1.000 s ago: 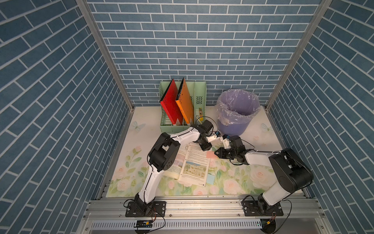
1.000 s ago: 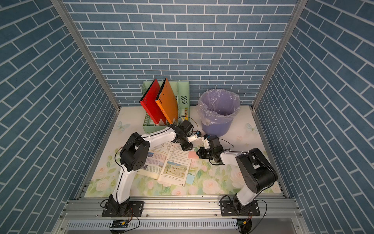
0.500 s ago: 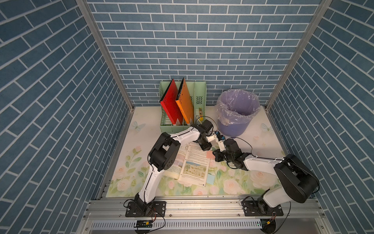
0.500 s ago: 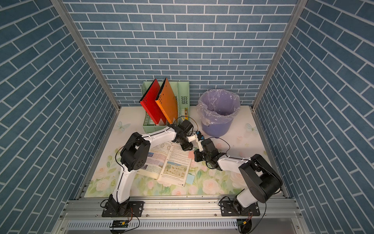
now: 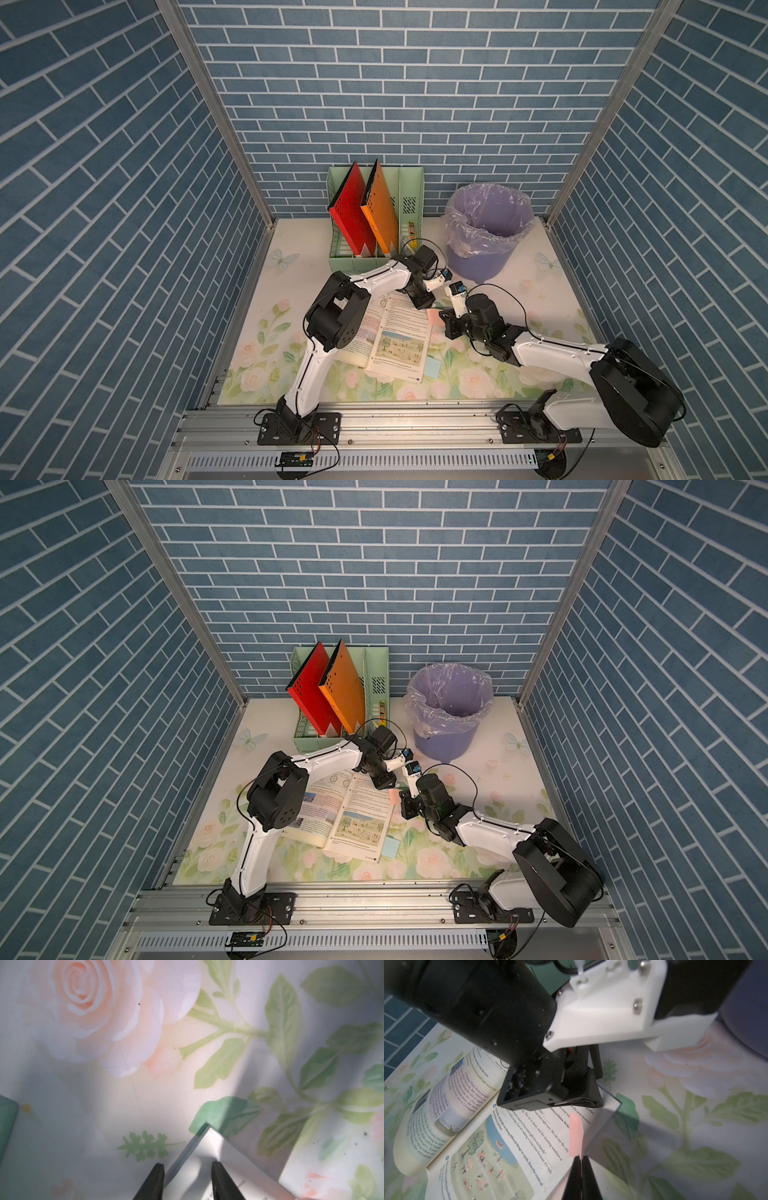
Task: Peel off the used sticky note
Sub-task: Tear off the note from the book, then place the note in the trash bin.
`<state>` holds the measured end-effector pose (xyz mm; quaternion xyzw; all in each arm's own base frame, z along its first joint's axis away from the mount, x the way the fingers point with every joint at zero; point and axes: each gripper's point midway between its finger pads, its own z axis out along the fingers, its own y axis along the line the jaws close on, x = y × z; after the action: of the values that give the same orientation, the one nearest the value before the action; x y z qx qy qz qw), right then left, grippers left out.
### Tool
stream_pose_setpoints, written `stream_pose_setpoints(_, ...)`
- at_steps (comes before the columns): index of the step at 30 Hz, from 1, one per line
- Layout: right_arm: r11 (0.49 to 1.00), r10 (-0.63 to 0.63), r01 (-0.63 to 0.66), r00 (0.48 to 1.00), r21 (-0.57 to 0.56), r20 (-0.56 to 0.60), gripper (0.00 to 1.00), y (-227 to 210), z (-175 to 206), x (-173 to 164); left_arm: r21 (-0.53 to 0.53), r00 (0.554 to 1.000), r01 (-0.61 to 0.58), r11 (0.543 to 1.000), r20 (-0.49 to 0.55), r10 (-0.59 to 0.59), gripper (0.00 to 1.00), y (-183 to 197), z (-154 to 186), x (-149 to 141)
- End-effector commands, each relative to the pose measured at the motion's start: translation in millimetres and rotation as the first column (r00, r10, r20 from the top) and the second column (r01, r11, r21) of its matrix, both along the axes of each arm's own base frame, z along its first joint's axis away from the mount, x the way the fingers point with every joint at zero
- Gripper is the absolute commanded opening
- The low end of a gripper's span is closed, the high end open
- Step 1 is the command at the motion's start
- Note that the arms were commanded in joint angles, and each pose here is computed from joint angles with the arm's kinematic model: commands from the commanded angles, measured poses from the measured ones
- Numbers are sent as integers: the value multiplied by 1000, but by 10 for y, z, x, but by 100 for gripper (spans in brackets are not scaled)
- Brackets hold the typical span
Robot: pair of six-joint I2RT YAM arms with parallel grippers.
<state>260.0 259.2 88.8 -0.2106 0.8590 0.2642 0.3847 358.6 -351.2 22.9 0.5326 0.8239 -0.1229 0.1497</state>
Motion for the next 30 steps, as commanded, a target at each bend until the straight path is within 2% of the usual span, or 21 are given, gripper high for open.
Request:
stream_pose_setpoints(1,998,45,-46,998,32,47,0,64,239,-87,122,999,-21,992,-39,26,43,244,-402,-87)
stream_pose_setpoints(8,989,56,-71,992,132,116,0,21,1060,-232,23,999,-52,998,-11,52,43,151,-26,66)
stream_pose_setpoints(12,989,-28,-2,979,146,201,0,-126,1722,-137,-23,996,-83,996,14,84,43,225,269,191)
stream_pose_setpoints(16,981,-173,141,948,132,267,0,-373,2365,205,-30,993,-114,993,24,115,43,442,487,251)
stream_pose_setpoints(21,958,-288,274,919,89,268,0,-623,2842,804,-27,989,-142,990,49,143,45,831,727,170)
stream_pose_setpoints(25,919,-391,394,890,36,235,0,-887,2928,1332,2,987,-153,988,38,153,45,1166,764,-34)
stream_pose_setpoints(30,851,-509,526,825,-3,244,0,-1247,2937,1783,27,983,-184,983,27,183,45,1554,735,-283)
